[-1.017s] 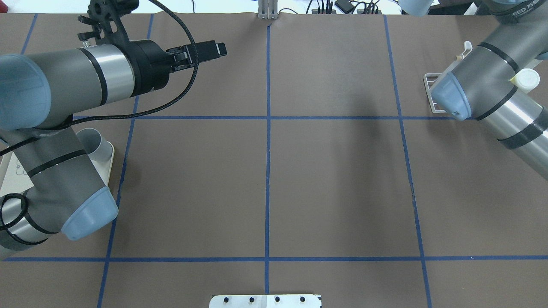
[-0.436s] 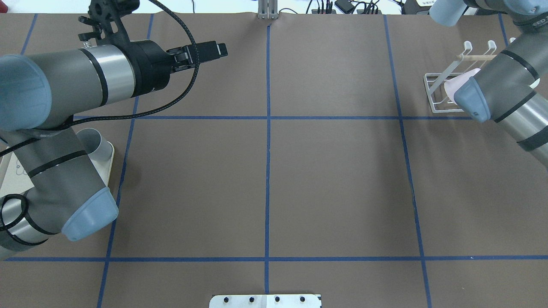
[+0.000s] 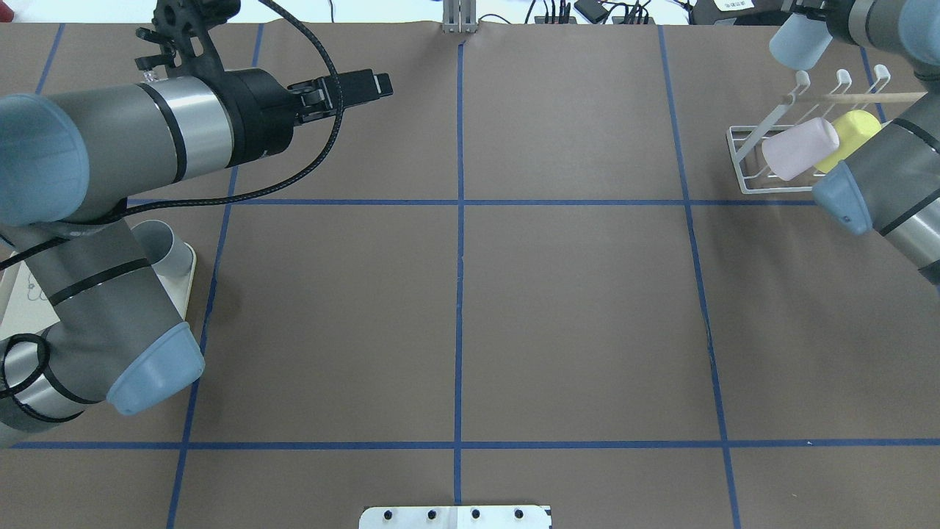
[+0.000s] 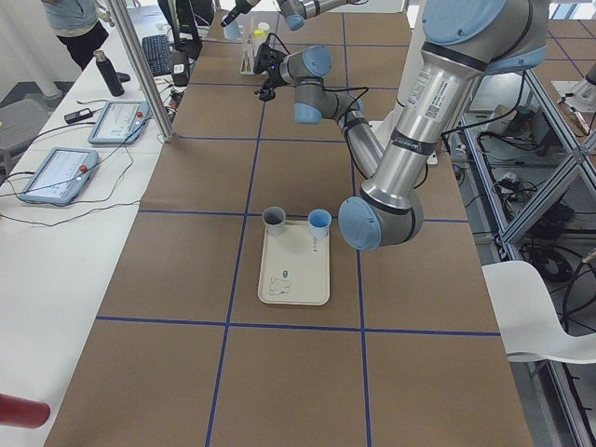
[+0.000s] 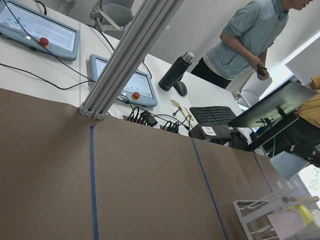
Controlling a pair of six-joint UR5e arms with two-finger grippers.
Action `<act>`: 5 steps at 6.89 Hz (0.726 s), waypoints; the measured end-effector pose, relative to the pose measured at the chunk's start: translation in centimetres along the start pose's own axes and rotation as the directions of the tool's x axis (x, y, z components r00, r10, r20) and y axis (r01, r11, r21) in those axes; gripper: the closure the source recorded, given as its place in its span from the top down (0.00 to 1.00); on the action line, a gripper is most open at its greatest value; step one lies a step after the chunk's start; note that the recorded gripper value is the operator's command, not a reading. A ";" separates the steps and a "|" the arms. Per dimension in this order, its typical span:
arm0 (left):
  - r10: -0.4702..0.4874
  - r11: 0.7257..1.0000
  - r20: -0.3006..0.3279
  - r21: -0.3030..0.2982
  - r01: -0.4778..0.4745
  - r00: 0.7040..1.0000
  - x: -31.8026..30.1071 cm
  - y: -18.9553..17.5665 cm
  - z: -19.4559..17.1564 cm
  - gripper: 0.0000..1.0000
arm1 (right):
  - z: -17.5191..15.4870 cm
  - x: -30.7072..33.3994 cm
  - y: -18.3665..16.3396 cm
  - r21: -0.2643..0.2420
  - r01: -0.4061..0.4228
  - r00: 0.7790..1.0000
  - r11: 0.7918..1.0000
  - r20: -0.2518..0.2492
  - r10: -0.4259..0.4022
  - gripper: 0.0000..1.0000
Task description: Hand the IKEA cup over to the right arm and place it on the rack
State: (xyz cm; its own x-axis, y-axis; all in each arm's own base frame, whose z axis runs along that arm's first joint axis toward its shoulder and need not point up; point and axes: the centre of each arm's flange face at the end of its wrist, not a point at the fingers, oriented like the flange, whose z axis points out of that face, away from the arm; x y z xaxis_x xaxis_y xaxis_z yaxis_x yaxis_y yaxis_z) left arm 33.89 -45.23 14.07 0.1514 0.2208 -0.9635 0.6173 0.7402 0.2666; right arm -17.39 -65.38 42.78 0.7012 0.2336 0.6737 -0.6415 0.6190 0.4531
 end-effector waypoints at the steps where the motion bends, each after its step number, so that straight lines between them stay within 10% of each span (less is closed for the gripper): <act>1: 0.000 1.000 0.000 -0.001 0.000 1.000 0.0 0.0 0.0 0.99 | 0.2 0.8 0.5 -0.005 0.004 1.000 1.000 -0.008 -0.004 0.00; 5: -0.002 1.000 -0.004 0.001 0.002 1.000 0.1 0.1 -0.2 0.99 | 1.2 2.5 1.7 -0.023 0.008 0.999 1.000 -0.038 -0.009 0.00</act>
State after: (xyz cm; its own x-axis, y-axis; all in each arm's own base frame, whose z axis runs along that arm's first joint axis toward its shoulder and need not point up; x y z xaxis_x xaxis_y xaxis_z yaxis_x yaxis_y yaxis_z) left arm 33.81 -45.02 13.95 0.1472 0.2223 -0.9638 0.6180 0.7402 0.2651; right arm -17.08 -64.59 45.94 0.7181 0.2560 0.6472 -0.6284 0.6381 0.4449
